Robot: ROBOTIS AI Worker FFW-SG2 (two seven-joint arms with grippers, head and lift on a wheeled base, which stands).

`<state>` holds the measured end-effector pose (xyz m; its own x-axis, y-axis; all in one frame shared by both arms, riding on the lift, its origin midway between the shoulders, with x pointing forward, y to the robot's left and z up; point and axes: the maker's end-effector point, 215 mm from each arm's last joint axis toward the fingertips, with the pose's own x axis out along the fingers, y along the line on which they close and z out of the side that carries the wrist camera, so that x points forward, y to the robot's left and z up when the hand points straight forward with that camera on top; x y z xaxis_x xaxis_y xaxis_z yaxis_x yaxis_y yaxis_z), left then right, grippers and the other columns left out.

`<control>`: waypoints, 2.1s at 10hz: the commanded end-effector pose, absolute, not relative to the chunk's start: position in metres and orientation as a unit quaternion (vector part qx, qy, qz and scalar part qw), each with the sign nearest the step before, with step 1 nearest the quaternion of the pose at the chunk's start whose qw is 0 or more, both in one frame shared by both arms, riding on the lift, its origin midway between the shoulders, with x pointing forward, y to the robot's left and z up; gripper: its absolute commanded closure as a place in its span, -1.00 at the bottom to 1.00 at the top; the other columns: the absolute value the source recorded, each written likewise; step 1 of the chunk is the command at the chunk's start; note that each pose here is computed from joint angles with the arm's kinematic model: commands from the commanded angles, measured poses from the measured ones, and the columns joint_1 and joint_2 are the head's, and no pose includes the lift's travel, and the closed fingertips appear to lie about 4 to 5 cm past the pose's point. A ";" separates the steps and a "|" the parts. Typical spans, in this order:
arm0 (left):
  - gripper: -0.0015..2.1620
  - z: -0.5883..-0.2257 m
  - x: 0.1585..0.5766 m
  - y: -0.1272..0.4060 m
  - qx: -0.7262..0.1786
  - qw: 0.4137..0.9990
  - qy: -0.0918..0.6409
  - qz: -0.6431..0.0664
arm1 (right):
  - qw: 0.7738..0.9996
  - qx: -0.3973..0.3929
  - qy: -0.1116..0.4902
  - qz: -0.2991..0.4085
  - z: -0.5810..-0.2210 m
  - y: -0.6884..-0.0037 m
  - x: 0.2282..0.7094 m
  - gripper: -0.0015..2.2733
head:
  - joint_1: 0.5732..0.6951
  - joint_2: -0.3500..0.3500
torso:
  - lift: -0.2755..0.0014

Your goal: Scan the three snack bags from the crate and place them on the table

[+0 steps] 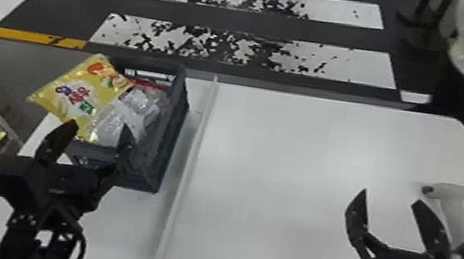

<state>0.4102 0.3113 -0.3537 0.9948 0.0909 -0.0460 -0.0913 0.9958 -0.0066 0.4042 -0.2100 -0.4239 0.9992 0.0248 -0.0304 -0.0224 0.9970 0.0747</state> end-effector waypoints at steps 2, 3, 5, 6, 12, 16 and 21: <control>-0.94 -0.351 0.411 0.360 -0.021 0.996 0.032 0.075 | 0.999 0.037 0.018 0.012 -0.425 -0.210 0.404 -0.94 | 1.00 0.45 | 0.54; -0.94 -0.355 0.411 0.379 -0.029 0.995 0.042 0.083 | 0.999 0.037 0.018 0.013 -0.425 -0.209 0.405 -0.94 | 1.00 0.53 | 0.54; -0.94 -0.357 0.414 0.410 -0.036 0.993 0.053 0.100 | 0.999 0.037 0.022 0.014 -0.428 -0.208 0.404 -0.94 | 1.00 0.67 | 0.54; -0.94 -0.362 0.417 0.427 -0.039 0.991 0.062 0.109 | 0.999 0.037 0.022 0.014 -0.428 -0.208 0.404 -0.94 | 1.00 0.71 | 0.54; -0.94 -0.397 0.448 0.470 -0.081 0.984 0.103 0.119 | 0.998 0.028 0.037 0.032 -0.433 -0.197 0.409 -0.94 | 1.00 0.96 | 0.54; -0.95 -0.400 0.499 0.475 -0.102 0.983 0.098 0.118 | 0.998 0.024 0.042 0.041 -0.434 -0.193 0.410 -0.94 | 1.00 0.97 | 0.54; -0.25 -0.411 0.553 0.454 -0.106 0.988 0.100 0.052 | 0.998 0.021 0.048 0.040 -0.438 -0.192 0.401 -0.93 | 1.00 0.88 | 0.54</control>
